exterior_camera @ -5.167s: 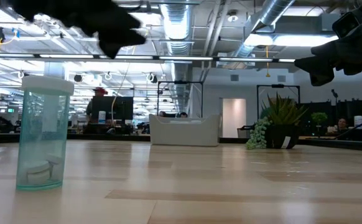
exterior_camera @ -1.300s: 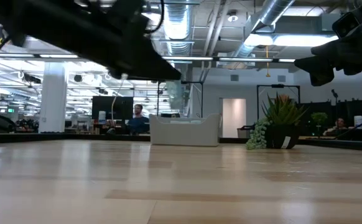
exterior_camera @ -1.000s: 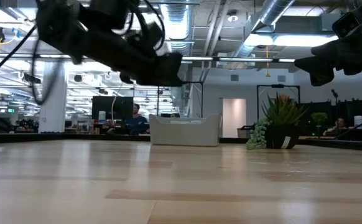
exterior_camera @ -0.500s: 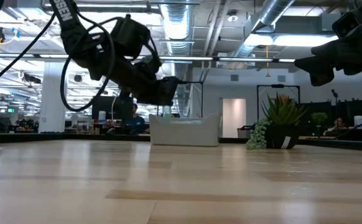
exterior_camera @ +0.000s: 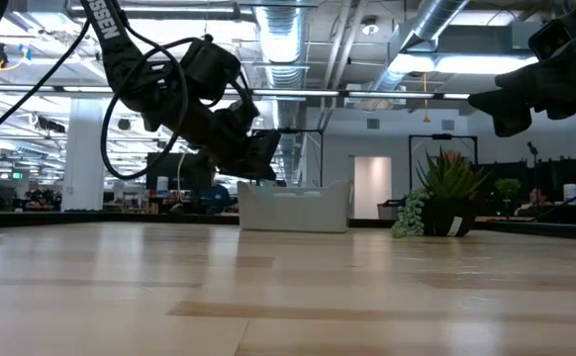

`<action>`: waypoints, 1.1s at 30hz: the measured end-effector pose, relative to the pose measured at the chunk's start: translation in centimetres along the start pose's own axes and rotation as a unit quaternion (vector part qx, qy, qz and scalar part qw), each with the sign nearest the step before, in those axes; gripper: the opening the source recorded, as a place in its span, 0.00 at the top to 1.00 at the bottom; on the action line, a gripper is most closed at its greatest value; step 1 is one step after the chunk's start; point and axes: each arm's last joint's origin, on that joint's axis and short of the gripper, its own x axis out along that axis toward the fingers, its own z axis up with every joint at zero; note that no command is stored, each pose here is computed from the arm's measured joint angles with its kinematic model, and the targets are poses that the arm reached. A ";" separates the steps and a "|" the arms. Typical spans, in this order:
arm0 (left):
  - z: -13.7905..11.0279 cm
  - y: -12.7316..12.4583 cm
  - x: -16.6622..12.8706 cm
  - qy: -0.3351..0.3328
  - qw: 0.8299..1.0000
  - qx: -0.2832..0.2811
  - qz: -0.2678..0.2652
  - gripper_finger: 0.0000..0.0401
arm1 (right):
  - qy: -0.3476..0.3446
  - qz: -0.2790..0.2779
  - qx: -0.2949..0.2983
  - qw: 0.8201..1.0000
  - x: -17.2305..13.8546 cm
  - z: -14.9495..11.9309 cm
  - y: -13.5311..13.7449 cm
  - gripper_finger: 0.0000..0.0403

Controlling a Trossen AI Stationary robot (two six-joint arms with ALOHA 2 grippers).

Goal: Pick and place pill bottles into a basket
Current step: Put the blue pill bottle into the gray bin, then return to Home Position

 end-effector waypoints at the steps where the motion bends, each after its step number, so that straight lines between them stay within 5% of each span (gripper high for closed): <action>1: 0.0 0.0 0.0 0.001 1.000 0.005 -0.006 0.72 | 0.000 0.000 0.000 1.000 0.0 0.0 0.0 0.43; 17: 0.0 -0.2 -0.1 -0.001 1.000 0.007 -0.018 0.56 | 0.000 0.000 0.000 1.000 0.0 0.0 0.0 0.43; 24: 1.8 -3.9 -2.5 -0.111 0.987 0.046 -0.104 0.56 | 0.000 0.000 0.000 1.000 0.0 0.0 0.0 0.43; 29: 4.1 -6.5 -6.3 -0.186 0.958 0.070 -0.207 0.57 | 0.000 0.000 0.000 1.000 0.0 0.0 0.0 0.43; 33: 5.7 -7.8 -9.8 -0.226 0.896 0.091 -0.370 0.57 | 0.000 0.000 0.000 1.000 0.0 0.0 0.0 0.43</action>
